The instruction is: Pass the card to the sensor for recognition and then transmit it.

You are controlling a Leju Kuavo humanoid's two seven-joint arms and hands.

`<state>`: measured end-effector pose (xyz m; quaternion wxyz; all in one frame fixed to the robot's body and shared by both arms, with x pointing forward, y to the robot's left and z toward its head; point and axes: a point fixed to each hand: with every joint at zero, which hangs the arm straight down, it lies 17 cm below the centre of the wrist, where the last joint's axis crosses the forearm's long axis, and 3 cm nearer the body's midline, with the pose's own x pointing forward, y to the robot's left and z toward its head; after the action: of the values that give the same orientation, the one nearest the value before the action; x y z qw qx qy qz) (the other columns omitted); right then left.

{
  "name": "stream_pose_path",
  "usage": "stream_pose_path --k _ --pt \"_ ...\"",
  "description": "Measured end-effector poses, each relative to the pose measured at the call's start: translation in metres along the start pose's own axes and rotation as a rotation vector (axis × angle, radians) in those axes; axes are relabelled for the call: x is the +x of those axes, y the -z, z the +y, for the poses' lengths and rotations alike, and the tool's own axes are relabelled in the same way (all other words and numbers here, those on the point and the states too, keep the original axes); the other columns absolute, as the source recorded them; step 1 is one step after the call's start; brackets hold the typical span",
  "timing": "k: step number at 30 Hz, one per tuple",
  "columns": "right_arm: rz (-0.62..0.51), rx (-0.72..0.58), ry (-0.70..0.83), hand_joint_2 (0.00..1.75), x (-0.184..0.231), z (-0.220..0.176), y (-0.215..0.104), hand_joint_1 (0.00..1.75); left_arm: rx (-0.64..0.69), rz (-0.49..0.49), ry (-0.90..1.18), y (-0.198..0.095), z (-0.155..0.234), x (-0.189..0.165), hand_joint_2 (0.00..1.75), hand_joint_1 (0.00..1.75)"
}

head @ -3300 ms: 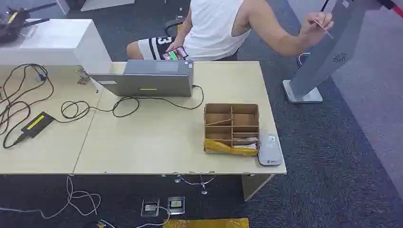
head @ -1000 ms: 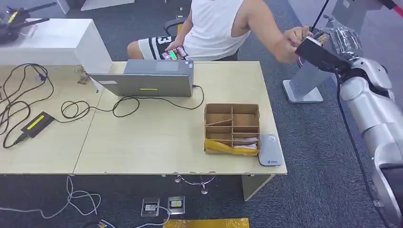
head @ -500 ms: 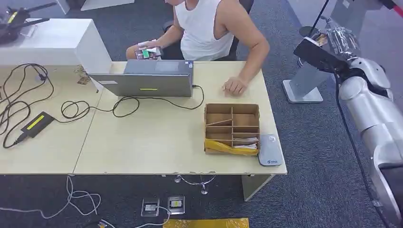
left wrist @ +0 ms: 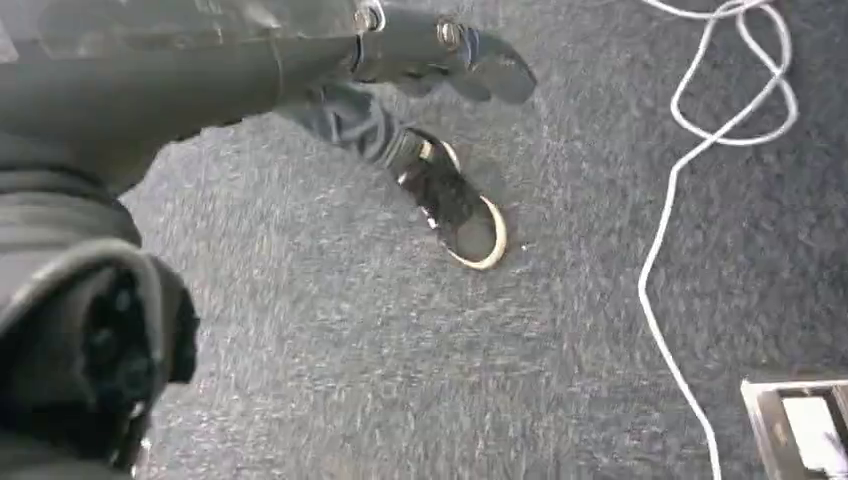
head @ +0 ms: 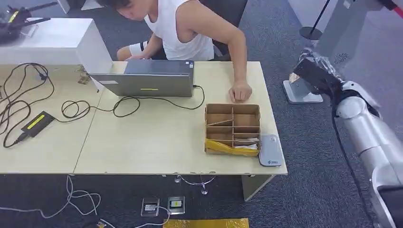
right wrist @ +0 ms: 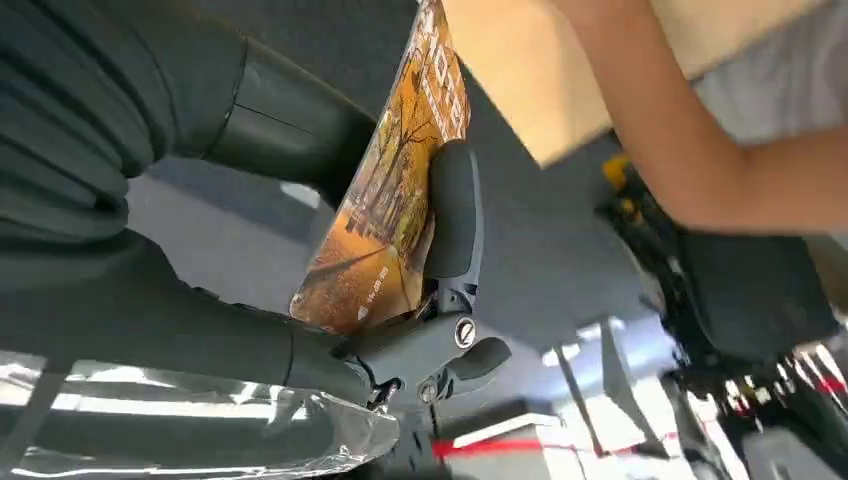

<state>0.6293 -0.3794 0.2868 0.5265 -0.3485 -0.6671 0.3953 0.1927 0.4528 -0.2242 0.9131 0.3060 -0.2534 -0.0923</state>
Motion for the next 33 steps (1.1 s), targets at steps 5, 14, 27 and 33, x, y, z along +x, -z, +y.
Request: stream_pose_path --k 5,14,27,33 --pt "0.066 0.109 -0.005 1.75 -0.038 0.065 -0.055 1.75 0.003 0.006 -0.002 0.000 0.002 -0.003 0.00 0.00" --pt "0.019 0.136 -0.032 1.75 -0.025 0.081 -0.079 1.75 0.013 0.011 -0.009 0.000 0.003 -0.003 0.00 0.00" --pt "-0.018 0.165 -0.076 1.75 -0.014 0.098 -0.086 1.75 0.009 0.021 -0.013 -0.002 -0.002 -0.003 0.00 0.00" --pt "-0.024 0.187 -0.092 1.75 -0.011 0.114 -0.091 1.75 0.008 0.021 -0.015 -0.002 -0.004 -0.002 0.00 0.00"
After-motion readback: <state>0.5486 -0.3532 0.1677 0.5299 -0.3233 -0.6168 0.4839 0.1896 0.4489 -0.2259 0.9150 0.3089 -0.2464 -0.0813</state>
